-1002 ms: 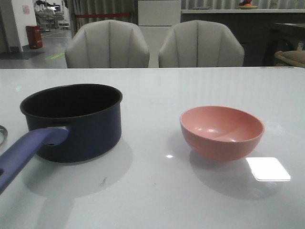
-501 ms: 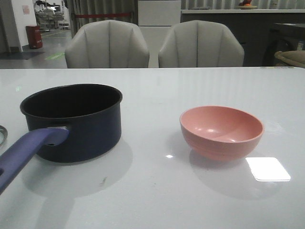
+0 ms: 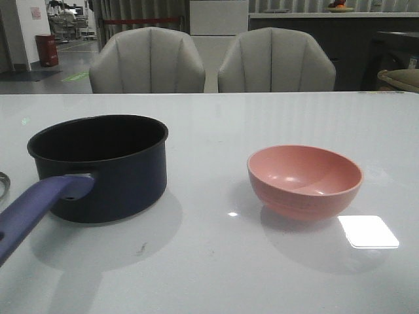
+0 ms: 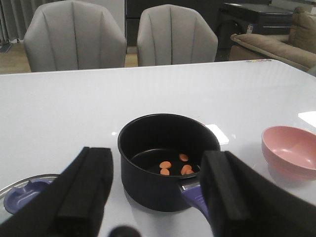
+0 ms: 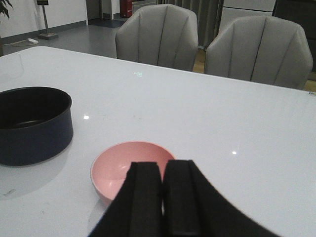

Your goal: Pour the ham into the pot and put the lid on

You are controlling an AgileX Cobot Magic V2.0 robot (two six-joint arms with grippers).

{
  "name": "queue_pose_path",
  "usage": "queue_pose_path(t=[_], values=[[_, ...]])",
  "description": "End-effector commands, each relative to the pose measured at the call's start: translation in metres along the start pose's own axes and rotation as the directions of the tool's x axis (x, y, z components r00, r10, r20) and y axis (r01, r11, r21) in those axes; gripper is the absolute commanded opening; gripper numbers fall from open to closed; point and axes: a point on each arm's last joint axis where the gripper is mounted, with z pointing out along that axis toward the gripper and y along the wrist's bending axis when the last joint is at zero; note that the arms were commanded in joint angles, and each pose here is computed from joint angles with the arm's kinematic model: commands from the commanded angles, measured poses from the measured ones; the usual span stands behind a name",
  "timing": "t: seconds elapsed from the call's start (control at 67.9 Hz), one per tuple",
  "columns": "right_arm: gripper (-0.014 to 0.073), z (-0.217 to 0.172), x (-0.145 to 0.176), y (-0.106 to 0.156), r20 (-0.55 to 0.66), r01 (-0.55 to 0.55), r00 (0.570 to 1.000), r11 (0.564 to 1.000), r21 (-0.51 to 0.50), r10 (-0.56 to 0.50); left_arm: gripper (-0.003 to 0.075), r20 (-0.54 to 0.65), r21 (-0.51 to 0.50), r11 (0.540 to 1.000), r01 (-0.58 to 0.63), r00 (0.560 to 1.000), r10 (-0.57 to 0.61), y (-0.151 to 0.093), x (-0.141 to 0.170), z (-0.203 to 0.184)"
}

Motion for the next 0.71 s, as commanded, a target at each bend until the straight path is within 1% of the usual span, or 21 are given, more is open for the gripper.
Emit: queue_pose_path(t=[0.0, 0.133, 0.206, 0.295, 0.368, 0.442, 0.545, 0.619, 0.633, 0.678, 0.692], values=[[0.0162, -0.001, -0.015, -0.003, 0.091, -0.006, 0.996, 0.999, 0.033, 0.003, 0.0491, 0.071, 0.013, 1.0, 0.007, 0.997, -0.008, -0.002, -0.021, -0.001], [0.0162, -0.001, -0.015, -0.003, 0.088, -0.006, 0.996, 0.999, 0.031, 0.003, 0.063, 0.016, 0.009, 1.0, -0.001, 1.0, 0.001, -0.004, -0.037, 0.006], [0.0162, -0.001, -0.015, -0.003, 0.088, -0.006, 0.996, 0.999, 0.031, 0.003, 0.0681, -0.035, 0.007, 1.0, -0.001, 0.999, 0.001, -0.004, -0.045, 0.015], [0.0162, -0.001, -0.015, -0.003, 0.088, -0.006, 0.996, 0.999, 0.031, 0.003, 0.0678, -0.076, -0.012, 1.0, 0.009, 0.997, -0.01, -0.003, -0.056, 0.029], [0.0162, -0.001, -0.015, -0.003, 0.088, -0.006, 0.996, 0.999, 0.031, 0.003, 0.0679, -0.118, -0.052, 0.999, -0.004, 0.993, -0.002, 0.001, -0.063, 0.044], [0.0162, -0.001, -0.015, -0.003, 0.088, -0.006, 0.996, 0.999, 0.031, 0.003, 0.0679, -0.163, -0.109, 0.994, 0.004, 0.986, -0.022, 0.008, -0.068, 0.059], [0.0162, -0.001, -0.015, -0.003, 0.088, -0.006, 0.996, 0.999, 0.031, 0.003, 0.0679, -0.244, -0.23, 0.971, 0.072, 0.961, -0.129, 0.026, -0.07, 0.082], [0.0162, -0.001, -0.015, -0.003, 0.088, -0.006, 0.996, 0.999, 0.031, 0.003, 0.0679, -0.274, -0.286, 0.953, 0.099, 0.945, -0.18, 0.038, -0.072, 0.094], [0.0162, -0.001, -0.015, -0.003, 0.088, -0.006, 0.996, 0.999, 0.031, 0.003, 0.0679, -0.294, -0.308, 0.945, 0.11, 0.934, -0.205, 0.043, -0.072, 0.1], [0.0162, -0.001, -0.015, -0.003, 0.088, -0.006, 0.996, 0.999, 0.031, 0.003, 0.0679, -0.309, -0.328, 0.937, 0.121, 0.923, -0.228, 0.048, -0.072, 0.105], [0.0162, -0.001, -0.015, -0.003, 0.088, -0.006, 0.996, 0.999, 0.031, 0.003, 0.0679, -0.319, -0.348, 0.928, 0.135, 0.913, -0.253, 0.053, -0.073, 0.11]])
